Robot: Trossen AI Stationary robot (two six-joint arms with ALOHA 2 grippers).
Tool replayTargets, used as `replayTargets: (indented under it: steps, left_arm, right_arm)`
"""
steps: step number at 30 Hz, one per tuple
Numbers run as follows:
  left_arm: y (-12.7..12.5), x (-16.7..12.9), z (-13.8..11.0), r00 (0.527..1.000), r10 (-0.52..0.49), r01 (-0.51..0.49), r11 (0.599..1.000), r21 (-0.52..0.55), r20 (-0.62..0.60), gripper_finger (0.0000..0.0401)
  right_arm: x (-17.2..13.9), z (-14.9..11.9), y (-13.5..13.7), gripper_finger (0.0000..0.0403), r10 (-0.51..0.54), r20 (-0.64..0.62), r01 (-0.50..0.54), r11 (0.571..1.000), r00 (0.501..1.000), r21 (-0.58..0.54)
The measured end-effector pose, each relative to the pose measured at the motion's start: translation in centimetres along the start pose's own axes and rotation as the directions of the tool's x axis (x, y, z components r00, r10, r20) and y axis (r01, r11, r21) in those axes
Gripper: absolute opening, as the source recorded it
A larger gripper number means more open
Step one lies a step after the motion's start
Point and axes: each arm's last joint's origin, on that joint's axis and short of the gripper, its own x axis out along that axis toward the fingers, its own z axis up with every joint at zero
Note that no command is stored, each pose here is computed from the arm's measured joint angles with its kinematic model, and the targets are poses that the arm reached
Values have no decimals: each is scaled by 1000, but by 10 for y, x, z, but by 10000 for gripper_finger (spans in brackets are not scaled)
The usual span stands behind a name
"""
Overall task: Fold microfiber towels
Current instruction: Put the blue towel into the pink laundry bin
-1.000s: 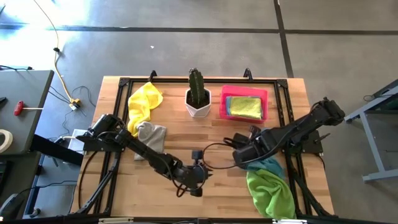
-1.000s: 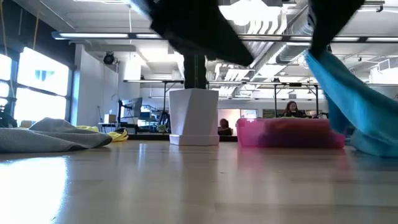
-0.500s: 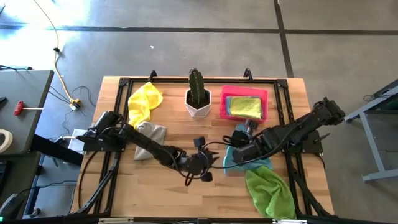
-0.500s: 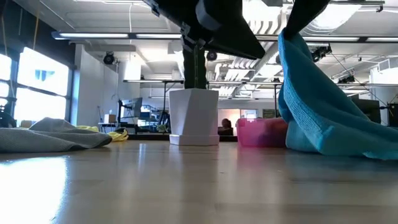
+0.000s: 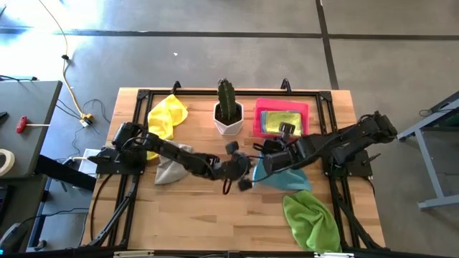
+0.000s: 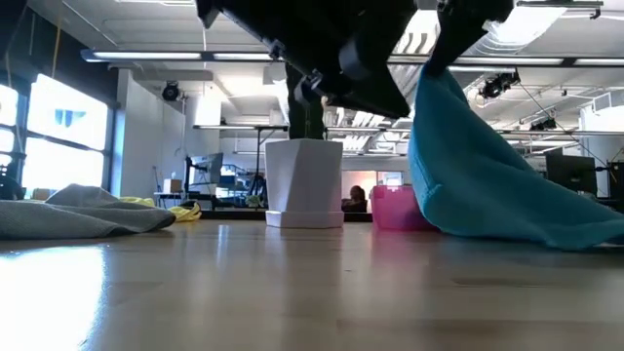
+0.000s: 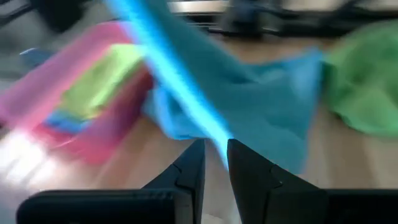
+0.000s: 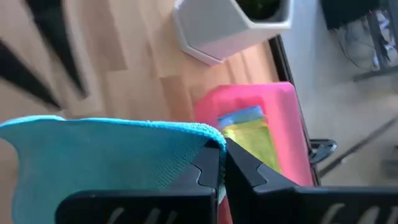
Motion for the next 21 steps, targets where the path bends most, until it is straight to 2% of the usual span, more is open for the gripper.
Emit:
replayTargets:
  steps: [2, 5, 7, 9, 12, 14, 18, 21]
  left_arm:
    - [6, 2, 1, 996, 87, -87, 996, -19, 13, 53]
    - [9, 2, 2, 980, 195, -195, 981, 10, 34, 27]
    - [8, 1, 2, 979, 201, -201, 980, -1, 41, 9]
    - [6, 1, 3, 988, 148, -147, 989, -24, 45, 4]
    - [5, 3, 2, 999, 43, -43, 999, -1, 19, 19]
    - [5, 3, 1, 1000, 14, -14, 999, 33, 3, 38]
    - [10, 5, 0, 999, 53, -51, 994, 99, -15, 83]
    - [14, 8, 2, 997, 71, -71, 994, 85, 0, 116]
  right_arm:
    - [5, 0, -6, 0, -17, -27, 17, 1000, 1000, -6]
    - [11, 1, -15, 0, -36, -55, 35, 999, 998, -18]
    - [15, 2, -20, 0, -46, -69, 45, 999, 997, -17]
    - [18, 3, -25, 0, -52, -82, 51, 999, 995, -18]
    - [23, 4, -31, 0, -55, -99, 54, 998, 994, -16]
    - [25, 4, -33, 0, -46, -109, 45, 999, 993, -12]
    - [27, 4, -34, 0, 10, -134, -11, 1000, 991, -13]
    - [27, 3, -34, 0, 26, -138, -28, 1000, 990, -12]
